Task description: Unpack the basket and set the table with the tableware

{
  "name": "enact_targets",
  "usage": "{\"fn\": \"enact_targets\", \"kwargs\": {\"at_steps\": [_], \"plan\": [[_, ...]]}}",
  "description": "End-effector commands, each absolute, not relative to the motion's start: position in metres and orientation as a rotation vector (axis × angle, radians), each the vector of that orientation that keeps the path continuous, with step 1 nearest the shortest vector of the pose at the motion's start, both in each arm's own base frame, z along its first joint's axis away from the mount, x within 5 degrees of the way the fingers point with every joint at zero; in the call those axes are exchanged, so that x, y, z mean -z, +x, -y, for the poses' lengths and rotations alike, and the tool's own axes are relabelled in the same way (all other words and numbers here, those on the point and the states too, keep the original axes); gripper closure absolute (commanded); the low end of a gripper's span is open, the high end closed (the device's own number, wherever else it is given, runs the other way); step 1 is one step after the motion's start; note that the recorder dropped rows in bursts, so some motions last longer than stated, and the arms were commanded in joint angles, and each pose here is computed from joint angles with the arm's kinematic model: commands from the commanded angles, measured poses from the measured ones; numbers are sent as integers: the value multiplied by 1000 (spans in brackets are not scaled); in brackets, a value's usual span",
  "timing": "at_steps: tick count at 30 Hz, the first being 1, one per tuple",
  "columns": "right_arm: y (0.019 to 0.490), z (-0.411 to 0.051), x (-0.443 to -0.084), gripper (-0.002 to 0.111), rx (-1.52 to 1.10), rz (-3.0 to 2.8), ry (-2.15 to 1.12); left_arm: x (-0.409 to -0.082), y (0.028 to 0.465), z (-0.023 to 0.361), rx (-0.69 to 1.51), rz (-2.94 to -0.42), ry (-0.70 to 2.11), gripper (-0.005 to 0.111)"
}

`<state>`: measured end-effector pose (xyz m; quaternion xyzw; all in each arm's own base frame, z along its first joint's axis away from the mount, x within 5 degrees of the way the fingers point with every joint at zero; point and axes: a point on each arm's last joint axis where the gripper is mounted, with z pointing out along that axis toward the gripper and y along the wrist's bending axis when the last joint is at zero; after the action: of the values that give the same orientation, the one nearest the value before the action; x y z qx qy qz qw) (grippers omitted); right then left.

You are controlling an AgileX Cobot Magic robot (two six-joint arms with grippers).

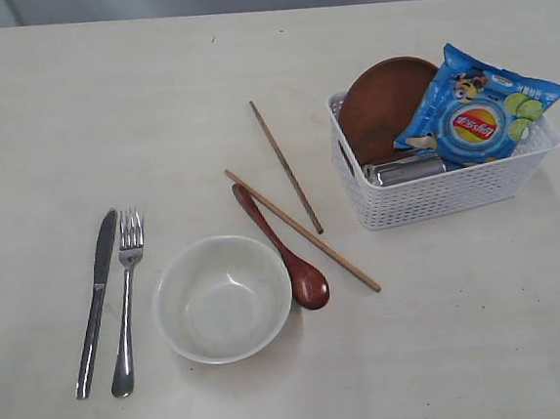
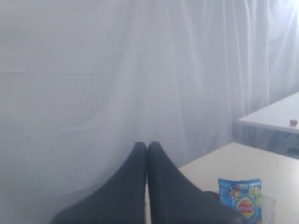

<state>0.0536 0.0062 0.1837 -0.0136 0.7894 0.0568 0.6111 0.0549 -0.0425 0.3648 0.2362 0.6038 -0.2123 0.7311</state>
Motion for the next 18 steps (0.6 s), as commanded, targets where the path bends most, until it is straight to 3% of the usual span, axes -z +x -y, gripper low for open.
{"fn": "enact_targets", "kwargs": {"at_steps": [1, 9, 18], "plan": [[54, -5, -184, 109, -99, -1805, -52, -367, 46, 35, 494, -1284, 482, 107], [55, -4, -191, 109, -7, -1725, -127, -366, 46, 35, 509, -1294, 472, 107], [17, 3, -280, 109, -261, -598, 71, -366, 46, 36, 509, -1296, 473, 107]]}}
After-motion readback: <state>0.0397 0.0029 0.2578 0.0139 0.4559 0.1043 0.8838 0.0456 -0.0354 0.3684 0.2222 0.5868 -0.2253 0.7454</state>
